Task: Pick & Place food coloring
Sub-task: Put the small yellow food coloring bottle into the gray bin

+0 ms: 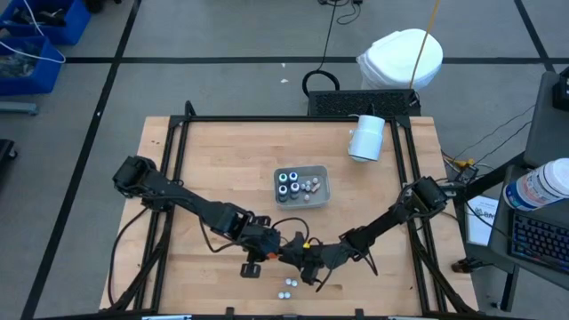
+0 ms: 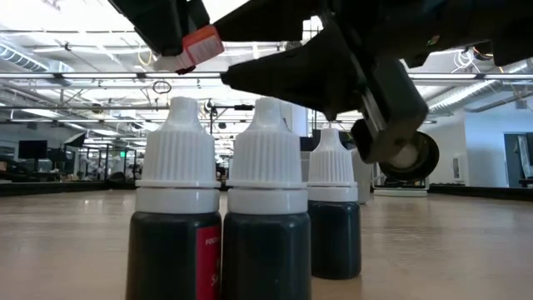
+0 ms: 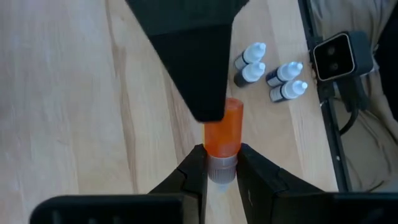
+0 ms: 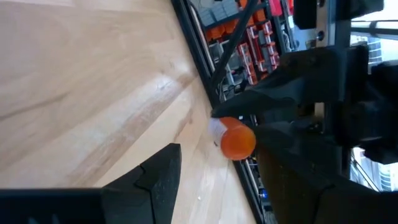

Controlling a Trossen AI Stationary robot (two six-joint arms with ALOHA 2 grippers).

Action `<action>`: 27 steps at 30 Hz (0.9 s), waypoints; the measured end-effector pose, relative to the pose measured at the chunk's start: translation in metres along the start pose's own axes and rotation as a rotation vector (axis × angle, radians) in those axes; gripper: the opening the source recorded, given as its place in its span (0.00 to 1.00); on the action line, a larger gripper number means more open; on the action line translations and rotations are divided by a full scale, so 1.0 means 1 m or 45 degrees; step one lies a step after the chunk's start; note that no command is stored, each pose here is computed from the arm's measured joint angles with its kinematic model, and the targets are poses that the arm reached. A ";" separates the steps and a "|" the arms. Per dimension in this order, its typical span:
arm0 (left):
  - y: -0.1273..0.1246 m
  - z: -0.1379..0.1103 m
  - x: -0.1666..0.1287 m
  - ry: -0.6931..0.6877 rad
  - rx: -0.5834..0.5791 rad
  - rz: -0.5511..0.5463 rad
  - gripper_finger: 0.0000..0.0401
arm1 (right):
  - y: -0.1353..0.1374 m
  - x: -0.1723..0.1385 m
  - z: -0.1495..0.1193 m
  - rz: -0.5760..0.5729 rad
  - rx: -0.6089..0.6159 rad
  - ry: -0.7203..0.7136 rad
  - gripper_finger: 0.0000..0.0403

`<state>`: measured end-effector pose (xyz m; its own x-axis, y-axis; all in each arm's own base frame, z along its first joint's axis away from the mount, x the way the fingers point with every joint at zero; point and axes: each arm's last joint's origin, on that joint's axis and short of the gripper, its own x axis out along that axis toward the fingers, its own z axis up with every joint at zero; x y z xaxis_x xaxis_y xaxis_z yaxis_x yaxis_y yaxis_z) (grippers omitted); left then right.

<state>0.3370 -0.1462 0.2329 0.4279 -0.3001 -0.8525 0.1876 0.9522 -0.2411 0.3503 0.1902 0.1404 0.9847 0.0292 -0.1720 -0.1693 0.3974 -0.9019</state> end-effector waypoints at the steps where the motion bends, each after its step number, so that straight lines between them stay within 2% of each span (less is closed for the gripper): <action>1: 0.000 0.000 0.000 -0.002 0.001 0.003 0.16 | 0.000 0.000 0.000 -0.004 0.002 -0.002 0.49; 16: 0.004 0.004 0.000 -0.036 0.025 0.006 0.16 | -0.008 0.005 -0.006 -0.021 0.071 -0.048 0.47; 21: 0.007 0.004 -0.001 -0.036 0.024 0.012 0.16 | -0.010 0.007 -0.010 -0.028 0.101 -0.030 0.36; 27: 0.007 0.004 -0.001 -0.035 0.033 0.013 0.16 | -0.008 0.007 -0.011 -0.011 0.096 -0.024 0.16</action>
<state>0.3419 -0.1394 0.2339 0.4537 -0.2924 -0.8418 0.2062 0.9534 -0.2200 0.3581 0.1773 0.1425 0.9869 0.0426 -0.1558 -0.1576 0.4655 -0.8709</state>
